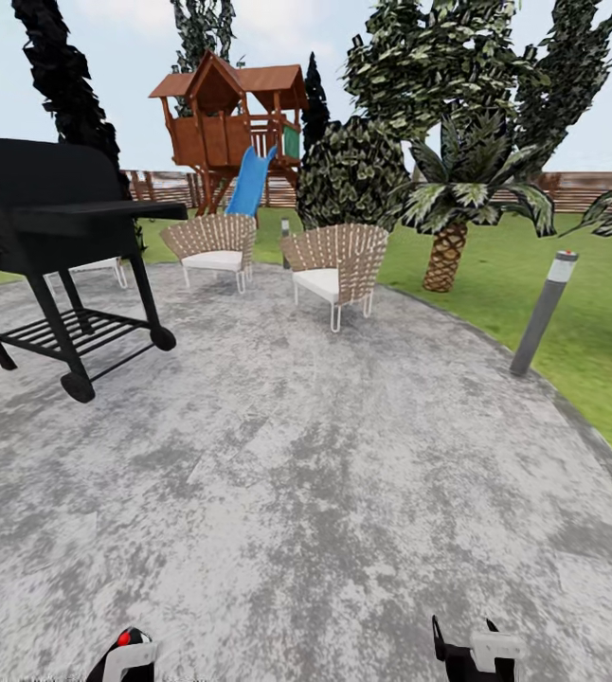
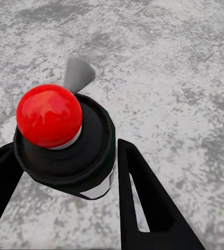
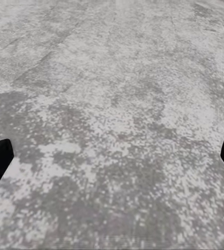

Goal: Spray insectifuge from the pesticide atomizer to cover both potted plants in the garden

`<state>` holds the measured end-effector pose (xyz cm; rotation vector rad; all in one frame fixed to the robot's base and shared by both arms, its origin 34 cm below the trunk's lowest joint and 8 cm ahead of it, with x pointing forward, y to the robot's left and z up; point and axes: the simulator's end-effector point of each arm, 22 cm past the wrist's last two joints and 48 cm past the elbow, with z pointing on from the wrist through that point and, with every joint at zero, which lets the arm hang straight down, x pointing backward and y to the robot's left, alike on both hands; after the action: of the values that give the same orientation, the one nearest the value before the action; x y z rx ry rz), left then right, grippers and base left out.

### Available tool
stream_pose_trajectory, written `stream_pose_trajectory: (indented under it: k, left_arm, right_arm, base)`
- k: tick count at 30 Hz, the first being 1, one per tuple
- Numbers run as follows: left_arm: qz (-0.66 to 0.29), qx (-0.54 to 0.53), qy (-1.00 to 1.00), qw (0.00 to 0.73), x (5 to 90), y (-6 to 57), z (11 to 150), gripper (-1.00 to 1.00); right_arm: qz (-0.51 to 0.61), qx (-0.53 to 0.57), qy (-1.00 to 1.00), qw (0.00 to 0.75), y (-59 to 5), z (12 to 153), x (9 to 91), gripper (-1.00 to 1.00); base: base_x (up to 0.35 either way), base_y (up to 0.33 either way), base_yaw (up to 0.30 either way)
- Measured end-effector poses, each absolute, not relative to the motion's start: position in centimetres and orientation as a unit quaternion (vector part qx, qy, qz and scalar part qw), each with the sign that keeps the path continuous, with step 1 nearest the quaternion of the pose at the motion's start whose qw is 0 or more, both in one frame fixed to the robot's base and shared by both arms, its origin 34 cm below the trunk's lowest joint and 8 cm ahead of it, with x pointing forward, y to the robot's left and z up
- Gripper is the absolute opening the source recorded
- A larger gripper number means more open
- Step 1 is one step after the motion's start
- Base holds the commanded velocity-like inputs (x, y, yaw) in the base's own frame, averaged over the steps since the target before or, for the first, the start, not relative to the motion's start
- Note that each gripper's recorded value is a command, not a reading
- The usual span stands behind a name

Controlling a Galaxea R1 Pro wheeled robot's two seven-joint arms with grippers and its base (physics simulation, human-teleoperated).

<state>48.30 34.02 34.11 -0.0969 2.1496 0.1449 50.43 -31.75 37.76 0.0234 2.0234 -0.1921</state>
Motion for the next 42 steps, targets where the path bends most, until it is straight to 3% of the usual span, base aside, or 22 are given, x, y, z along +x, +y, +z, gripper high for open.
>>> stream_pose_trajectory:
  k: [42]
  left_arm:
    - [0.060, -0.041, 0.868, 0.491, 49.4, 34.1, 35.7, -1.00]
  right_arm:
    - [-0.080, 0.010, 0.835, 0.544, -31.7, 39.4, 51.4, 1.00]
  base:
    - [0.000, 0.000, 0.220]
